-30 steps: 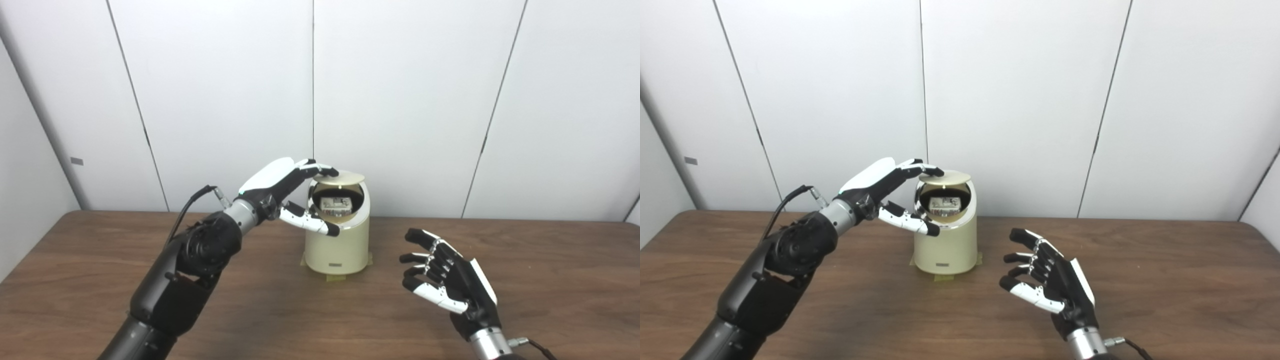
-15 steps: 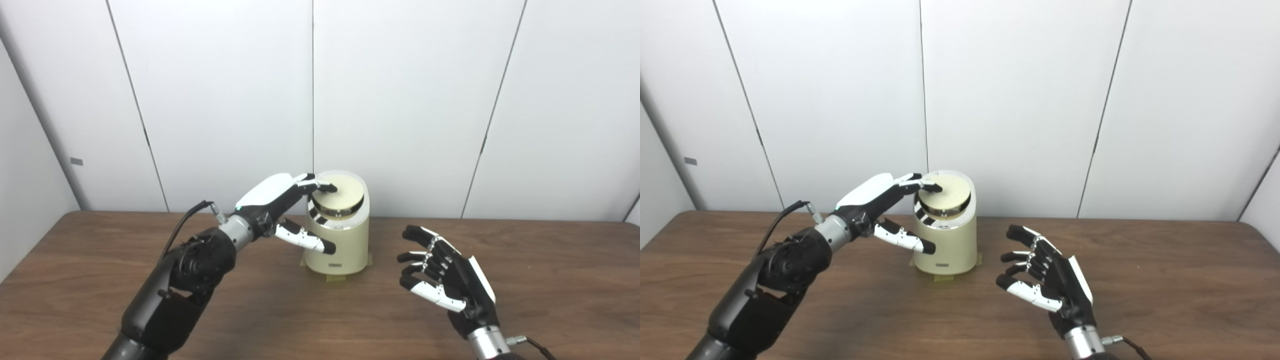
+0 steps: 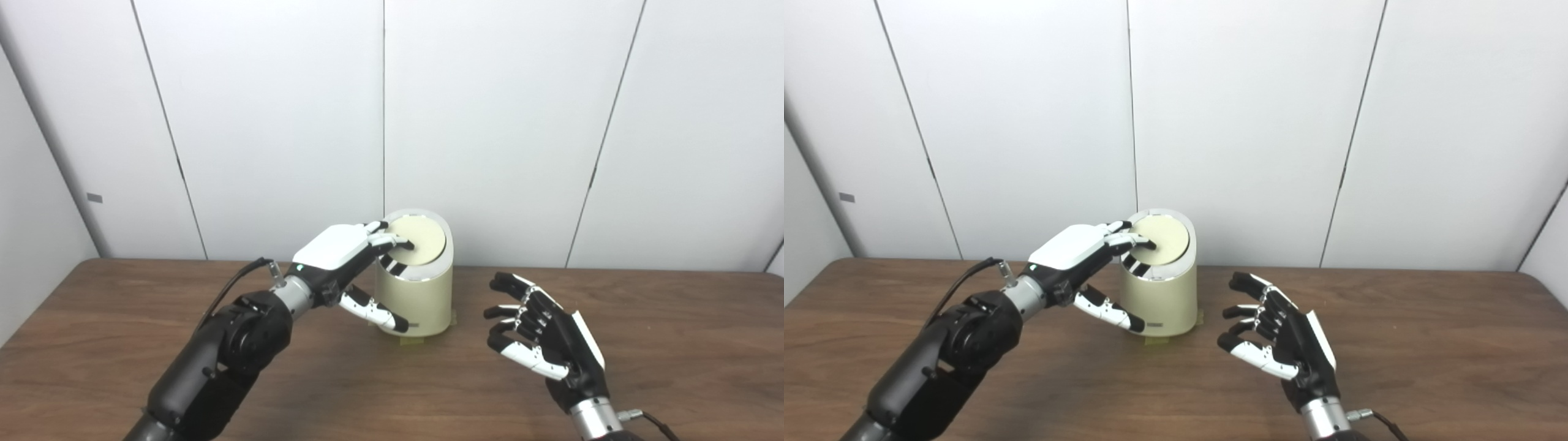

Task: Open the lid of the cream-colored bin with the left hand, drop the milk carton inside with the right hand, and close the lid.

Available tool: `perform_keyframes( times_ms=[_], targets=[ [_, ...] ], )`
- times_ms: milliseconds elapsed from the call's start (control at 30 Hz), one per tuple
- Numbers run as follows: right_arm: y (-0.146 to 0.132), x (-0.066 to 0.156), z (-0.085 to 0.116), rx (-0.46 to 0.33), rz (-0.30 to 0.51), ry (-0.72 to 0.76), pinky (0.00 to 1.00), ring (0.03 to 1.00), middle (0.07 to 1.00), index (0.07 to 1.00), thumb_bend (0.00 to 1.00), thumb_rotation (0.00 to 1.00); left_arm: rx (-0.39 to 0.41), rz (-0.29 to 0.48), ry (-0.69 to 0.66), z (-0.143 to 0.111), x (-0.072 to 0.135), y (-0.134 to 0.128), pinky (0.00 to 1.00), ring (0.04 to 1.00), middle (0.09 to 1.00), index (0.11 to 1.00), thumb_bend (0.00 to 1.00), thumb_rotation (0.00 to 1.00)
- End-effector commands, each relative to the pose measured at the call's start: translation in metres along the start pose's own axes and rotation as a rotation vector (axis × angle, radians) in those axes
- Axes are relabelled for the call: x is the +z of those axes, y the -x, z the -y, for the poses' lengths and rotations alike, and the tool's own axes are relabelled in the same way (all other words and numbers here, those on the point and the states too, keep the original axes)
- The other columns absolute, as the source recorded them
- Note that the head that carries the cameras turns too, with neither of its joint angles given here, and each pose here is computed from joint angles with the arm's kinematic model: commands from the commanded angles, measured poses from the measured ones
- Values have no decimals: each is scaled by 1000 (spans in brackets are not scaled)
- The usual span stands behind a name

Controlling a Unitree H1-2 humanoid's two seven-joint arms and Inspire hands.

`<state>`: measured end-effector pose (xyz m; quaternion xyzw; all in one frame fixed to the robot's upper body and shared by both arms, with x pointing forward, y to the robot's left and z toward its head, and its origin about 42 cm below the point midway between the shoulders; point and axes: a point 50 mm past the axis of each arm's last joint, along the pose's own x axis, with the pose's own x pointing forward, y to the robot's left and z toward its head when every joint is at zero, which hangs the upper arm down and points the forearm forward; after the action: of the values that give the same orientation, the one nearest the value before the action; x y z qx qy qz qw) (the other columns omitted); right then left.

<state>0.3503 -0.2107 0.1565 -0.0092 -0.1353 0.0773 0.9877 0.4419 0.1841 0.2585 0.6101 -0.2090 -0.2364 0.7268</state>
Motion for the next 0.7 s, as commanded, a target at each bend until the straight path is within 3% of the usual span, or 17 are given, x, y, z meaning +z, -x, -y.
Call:
perform_keyframes(
  times_ms=[0,300,667],
  targets=[
    [-10,16,-1,0,68,-8,473,618,792,772,712,336,18,24,-93,-18,4,-4,1000,1000,899,882,1000,454],
    [-9,18,-2,-4,74,-13,457,594,778,765,694,301,-9,52,-134,-16,14,-3,1000,1000,915,893,1000,415],
    [-8,20,-1,-8,74,-8,438,568,762,759,688,308,-151,6,-308,-18,18,-3,1000,1000,858,840,1000,443]
  ],
)
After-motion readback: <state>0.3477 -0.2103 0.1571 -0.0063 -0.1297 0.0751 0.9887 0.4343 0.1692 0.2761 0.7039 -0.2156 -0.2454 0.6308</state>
